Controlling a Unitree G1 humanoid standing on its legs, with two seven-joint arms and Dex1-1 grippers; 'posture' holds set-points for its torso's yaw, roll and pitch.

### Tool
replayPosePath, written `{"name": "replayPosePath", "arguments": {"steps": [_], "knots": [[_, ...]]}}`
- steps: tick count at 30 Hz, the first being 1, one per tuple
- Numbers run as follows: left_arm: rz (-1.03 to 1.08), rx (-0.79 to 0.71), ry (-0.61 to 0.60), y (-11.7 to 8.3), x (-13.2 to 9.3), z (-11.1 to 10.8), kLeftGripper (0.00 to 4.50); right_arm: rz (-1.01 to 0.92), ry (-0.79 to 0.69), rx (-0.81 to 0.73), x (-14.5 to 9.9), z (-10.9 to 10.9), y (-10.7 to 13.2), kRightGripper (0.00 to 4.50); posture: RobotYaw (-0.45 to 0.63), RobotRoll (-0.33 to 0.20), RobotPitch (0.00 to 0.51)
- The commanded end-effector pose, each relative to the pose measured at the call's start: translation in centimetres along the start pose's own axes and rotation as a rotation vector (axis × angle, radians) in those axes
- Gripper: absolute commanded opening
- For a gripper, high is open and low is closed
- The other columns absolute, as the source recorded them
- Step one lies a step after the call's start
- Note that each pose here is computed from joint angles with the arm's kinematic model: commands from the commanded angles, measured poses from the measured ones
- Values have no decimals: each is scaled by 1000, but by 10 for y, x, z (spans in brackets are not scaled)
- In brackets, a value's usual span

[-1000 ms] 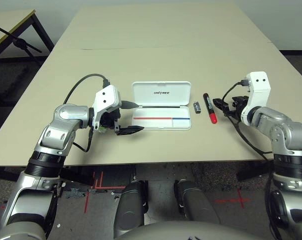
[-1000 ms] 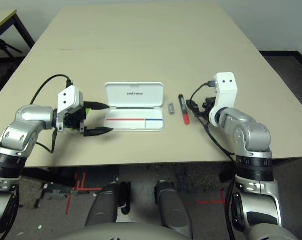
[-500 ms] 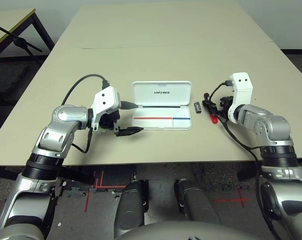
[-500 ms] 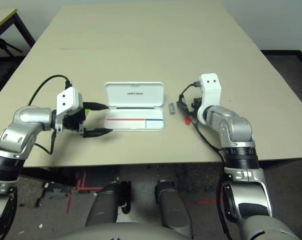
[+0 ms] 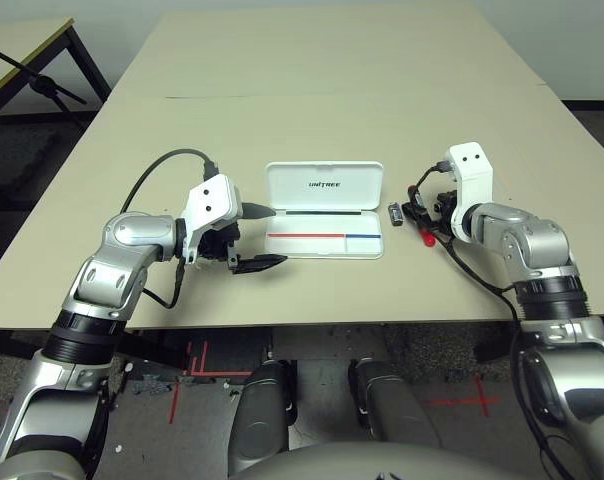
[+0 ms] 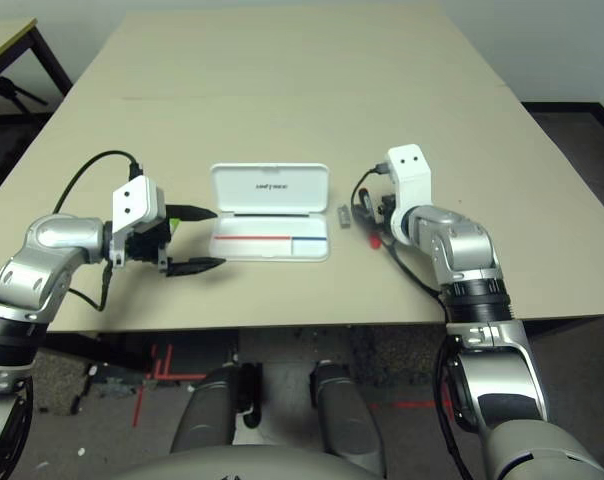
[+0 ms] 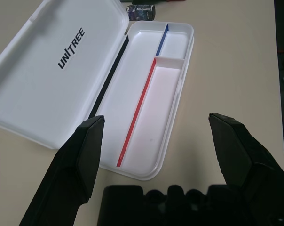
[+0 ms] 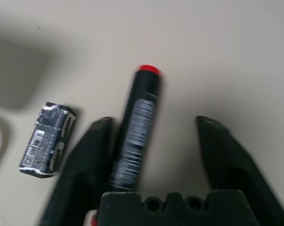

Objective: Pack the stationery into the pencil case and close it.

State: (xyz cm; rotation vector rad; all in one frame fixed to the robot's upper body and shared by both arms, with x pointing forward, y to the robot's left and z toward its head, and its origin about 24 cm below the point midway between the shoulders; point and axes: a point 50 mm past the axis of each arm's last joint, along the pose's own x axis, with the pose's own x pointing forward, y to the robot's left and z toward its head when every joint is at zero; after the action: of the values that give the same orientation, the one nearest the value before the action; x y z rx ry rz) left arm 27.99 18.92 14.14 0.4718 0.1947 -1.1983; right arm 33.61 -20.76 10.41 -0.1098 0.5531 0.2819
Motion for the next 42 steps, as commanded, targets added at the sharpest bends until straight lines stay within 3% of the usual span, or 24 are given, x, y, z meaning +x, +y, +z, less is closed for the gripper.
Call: {"name": "replayPosePath", "arguments": {"steps": [1, 6, 7, 17, 26, 33, 42], "knots": [[-2, -8, 0, -3, 1, -2, 4500, 0, 73, 1, 2, -12, -3, 2417, -22, 0, 114], [-6, -9, -1, -4, 2, -2, 4500, -9, 68, -1, -2, -10, -10, 621, -26, 0, 112], [-8, -9, -1, -4, 2, -2, 4500, -12, 66, -1, -3, -8, -12, 553, -26, 0, 112], [-13, -4, 1, -2, 2, -1, 4500, 104, 42, -92, -21, 15, -25, 554, -34, 0, 114], [-12, 2, 7, -1, 0, 0, 4500, 355, 42, -344, -45, 40, -26, 554, -28, 0, 116], [-12, 6, 10, 0, -1, 0, 4500, 626, 18, -575, -60, 54, -10, 554, -22, 0, 114], [-23, 11, 18, -2, -2, 0, 4500, 829, -55, -734, -46, 73, 29, 554, -18, 0, 114]]}}
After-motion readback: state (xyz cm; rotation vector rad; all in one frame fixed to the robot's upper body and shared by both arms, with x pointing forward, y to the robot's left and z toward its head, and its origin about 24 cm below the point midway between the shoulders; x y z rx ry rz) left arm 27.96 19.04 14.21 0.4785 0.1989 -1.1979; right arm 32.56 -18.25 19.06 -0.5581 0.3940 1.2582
